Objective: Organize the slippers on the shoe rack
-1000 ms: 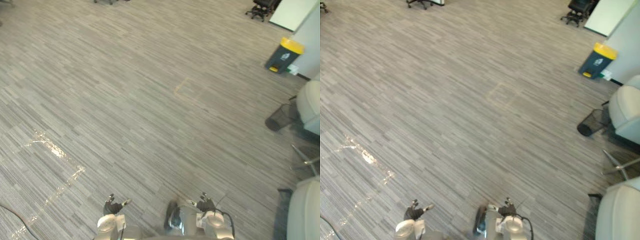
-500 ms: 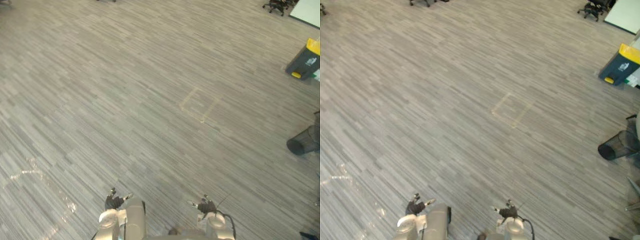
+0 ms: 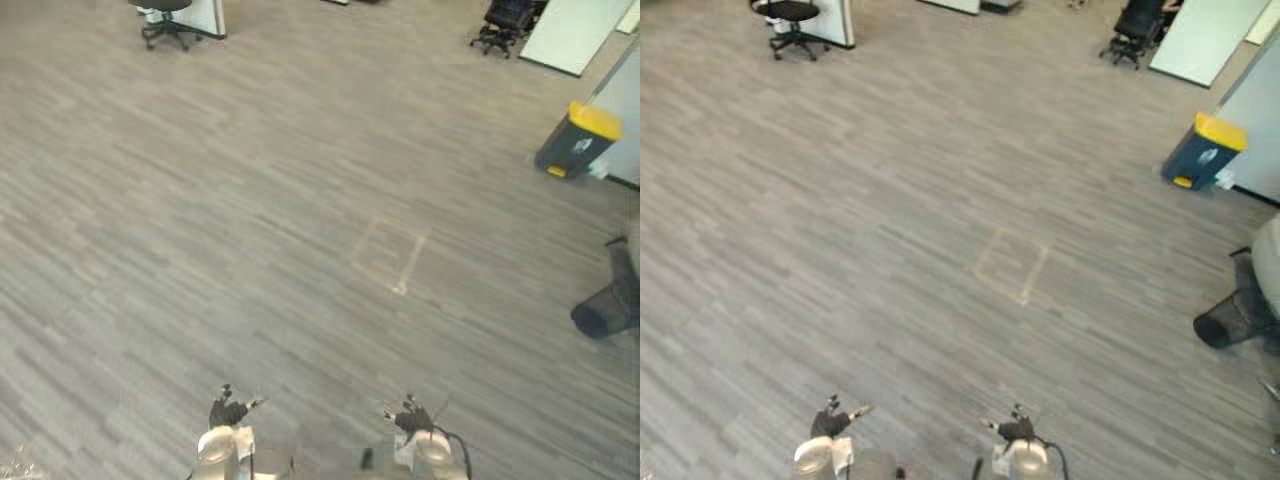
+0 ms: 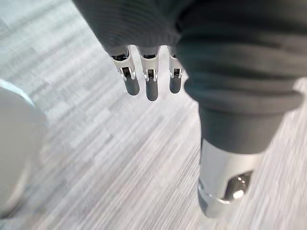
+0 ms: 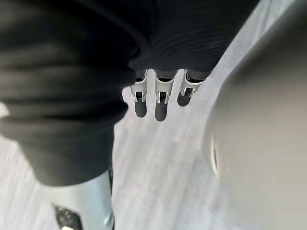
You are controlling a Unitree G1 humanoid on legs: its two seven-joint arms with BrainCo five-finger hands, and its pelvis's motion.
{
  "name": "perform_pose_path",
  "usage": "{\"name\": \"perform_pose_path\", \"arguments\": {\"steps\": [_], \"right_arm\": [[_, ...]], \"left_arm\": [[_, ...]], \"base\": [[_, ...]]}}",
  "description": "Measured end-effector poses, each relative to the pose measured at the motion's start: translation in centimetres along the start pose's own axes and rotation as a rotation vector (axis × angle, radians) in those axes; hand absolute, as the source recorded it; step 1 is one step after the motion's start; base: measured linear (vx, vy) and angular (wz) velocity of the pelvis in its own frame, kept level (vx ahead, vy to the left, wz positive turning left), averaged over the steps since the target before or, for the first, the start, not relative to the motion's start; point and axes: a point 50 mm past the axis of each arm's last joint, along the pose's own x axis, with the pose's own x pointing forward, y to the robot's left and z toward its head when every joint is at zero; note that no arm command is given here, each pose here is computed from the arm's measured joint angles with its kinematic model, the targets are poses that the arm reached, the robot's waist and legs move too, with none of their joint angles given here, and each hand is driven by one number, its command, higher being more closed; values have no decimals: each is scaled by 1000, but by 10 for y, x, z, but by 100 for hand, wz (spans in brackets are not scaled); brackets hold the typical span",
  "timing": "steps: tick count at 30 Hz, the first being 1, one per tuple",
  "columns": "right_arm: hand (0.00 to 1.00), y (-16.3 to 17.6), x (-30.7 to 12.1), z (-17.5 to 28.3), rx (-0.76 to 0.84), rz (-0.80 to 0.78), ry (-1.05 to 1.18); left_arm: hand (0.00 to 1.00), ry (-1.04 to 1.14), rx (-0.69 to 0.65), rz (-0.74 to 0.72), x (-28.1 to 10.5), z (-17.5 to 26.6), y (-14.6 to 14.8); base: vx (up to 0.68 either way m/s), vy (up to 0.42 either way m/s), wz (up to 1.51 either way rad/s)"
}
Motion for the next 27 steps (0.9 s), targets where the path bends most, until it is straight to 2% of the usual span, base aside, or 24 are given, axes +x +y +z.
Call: {"name": "perform_pose_path", "arguments": {"steps": [7,10,16,19,23,27], "right_arm": [[0,-5,5,7,16,-22,3],[0,-4,5,6,13,-19,3],[0,7,3,-3,-41,29,47],[0,8,3,-5,-48,30,54],[0,8,3,-6,-54,31,64],[0,10,2,-7,-60,41,63]], "left_arm": [[0,34,55,-21,1,-7,-3],[0,44,46,-24,-1,-10,-7],[0,16,18,16,-3,-7,5],[0,-20,-29,42,-6,-4,12],[0,-21,-102,44,-10,-8,7],[0,-18,-97,51,-10,-8,10]], "base": [[574,-118,-16],[577,-170,-42],[467,9,-75],[466,189,-93],[535,331,-78],[585,374,-75]]}}
